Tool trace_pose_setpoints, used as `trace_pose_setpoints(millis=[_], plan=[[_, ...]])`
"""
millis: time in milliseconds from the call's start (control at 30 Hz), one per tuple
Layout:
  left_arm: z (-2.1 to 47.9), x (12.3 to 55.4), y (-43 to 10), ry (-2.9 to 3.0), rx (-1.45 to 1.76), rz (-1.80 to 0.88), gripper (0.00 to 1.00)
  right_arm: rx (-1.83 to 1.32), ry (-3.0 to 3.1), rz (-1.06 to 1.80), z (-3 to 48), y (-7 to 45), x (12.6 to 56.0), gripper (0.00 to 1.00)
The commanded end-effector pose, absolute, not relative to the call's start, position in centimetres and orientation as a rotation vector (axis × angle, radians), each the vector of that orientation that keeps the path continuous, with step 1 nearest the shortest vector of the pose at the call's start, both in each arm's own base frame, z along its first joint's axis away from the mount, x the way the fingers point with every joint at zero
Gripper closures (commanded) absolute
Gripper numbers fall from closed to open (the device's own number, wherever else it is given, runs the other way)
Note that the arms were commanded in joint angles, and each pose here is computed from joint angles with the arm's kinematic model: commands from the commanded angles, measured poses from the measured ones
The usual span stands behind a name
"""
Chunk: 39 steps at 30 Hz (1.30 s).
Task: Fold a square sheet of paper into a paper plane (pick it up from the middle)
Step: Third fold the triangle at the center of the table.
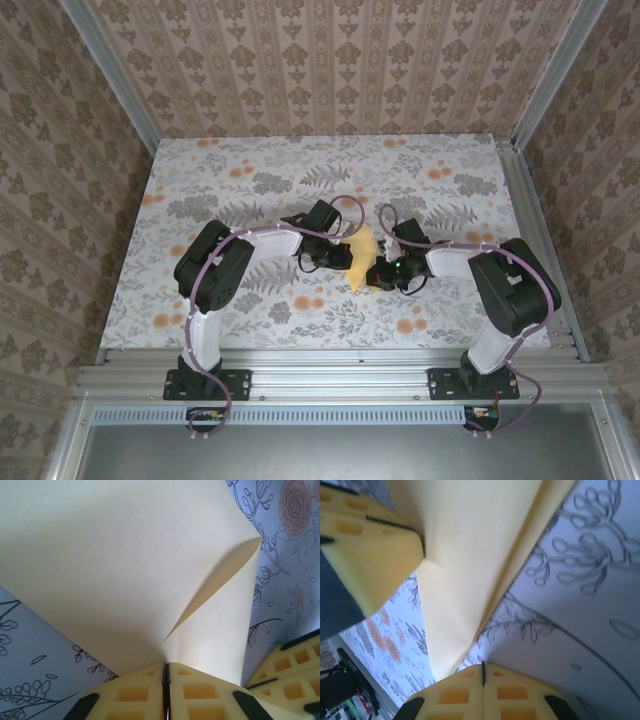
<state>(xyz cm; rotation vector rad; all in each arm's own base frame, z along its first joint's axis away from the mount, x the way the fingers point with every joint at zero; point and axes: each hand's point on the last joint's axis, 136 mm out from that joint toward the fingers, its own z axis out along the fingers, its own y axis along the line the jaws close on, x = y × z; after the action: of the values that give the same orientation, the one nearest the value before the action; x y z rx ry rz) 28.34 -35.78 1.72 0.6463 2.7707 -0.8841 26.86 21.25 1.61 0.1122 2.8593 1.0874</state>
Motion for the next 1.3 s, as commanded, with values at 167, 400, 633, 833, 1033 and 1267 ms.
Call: trace_pose_setpoints(millis=[167, 400, 633, 833, 1033, 1267], plan=[[-4.9, 24.8, -30.8, 3.039, 0.639, -0.627, 0.90, 0.235, 2.662, 1.353, 5.2, 24.6, 29.4, 1.00], [-5.0, 24.8, -30.7, 3.043, 0.635, -0.632, 0.90, 0.238, 2.765, 1.322, 2.3, 25.4, 27.9, 1.00], [-5.2, 24.7, -30.7, 3.046, 0.629, -0.632, 0.90, 0.219, 2.855, 1.289, 0.5, 25.3, 25.5, 1.00], [-5.4, 24.7, -30.3, 3.050, 0.626, -0.621, 0.90, 0.197, 2.952, 1.184, -0.7, 23.9, 23.5, 1.00], [-5.5, 24.8, -30.4, 3.054, 0.629, -0.622, 0.90, 0.214, 3.065, 1.064, -2.6, 22.6, 21.5, 1.00], [-5.4, 24.8, -30.2, 3.052, 0.632, -0.620, 0.90, 0.177, 3.160, 0.897, -3.0, 20.8, 19.2, 1.00]])
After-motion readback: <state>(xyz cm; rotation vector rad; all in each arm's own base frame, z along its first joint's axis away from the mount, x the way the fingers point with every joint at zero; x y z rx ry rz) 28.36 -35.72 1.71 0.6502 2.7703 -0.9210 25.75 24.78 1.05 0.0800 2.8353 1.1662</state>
